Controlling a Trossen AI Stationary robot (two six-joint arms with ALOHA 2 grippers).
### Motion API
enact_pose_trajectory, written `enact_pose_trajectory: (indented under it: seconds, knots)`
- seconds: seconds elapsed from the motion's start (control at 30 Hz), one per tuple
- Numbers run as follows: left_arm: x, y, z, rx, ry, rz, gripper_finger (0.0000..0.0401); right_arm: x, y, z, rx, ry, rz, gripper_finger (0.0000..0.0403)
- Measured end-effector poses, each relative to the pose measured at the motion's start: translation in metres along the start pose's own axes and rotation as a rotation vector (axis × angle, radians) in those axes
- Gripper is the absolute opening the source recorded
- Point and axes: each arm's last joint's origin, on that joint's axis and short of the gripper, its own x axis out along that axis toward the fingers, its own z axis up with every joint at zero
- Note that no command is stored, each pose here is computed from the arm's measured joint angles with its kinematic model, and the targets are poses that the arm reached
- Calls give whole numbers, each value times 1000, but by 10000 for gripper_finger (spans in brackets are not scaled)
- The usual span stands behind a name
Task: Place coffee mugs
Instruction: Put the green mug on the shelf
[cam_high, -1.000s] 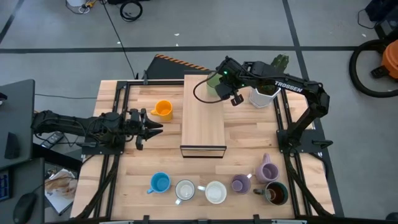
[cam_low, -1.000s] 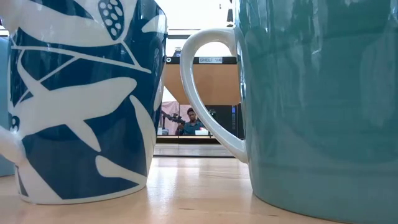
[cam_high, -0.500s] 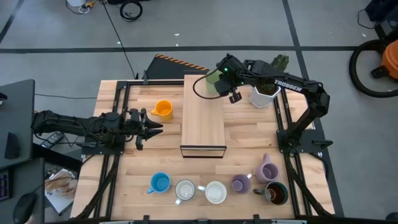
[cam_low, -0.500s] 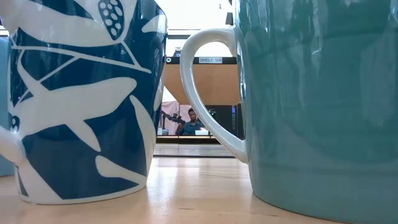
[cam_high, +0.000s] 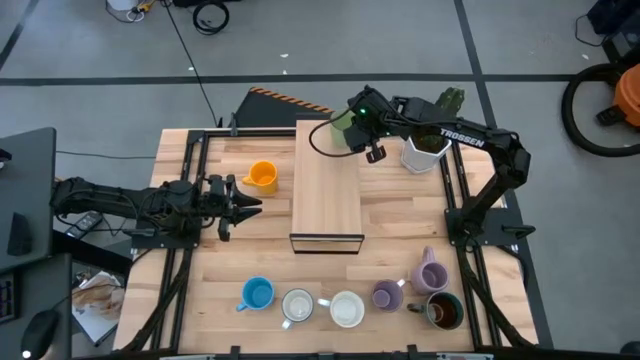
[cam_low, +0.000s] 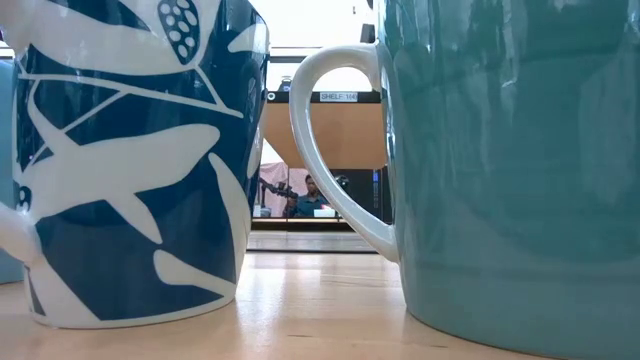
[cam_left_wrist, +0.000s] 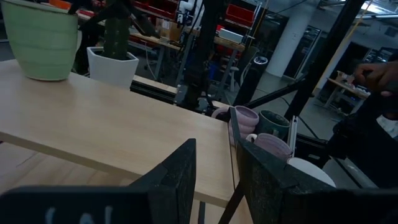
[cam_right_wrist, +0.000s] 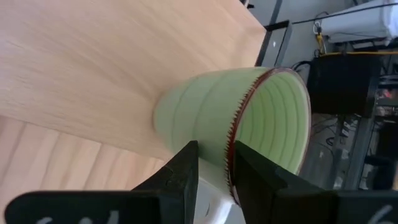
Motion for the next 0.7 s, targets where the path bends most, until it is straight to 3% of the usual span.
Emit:
enact_pose_trajectory:
  seconds: [0.7]
  knots:
    - [0, 0, 0, 2, 3, 1, 121, 2, -6, -9, 18, -3, 11, 101]
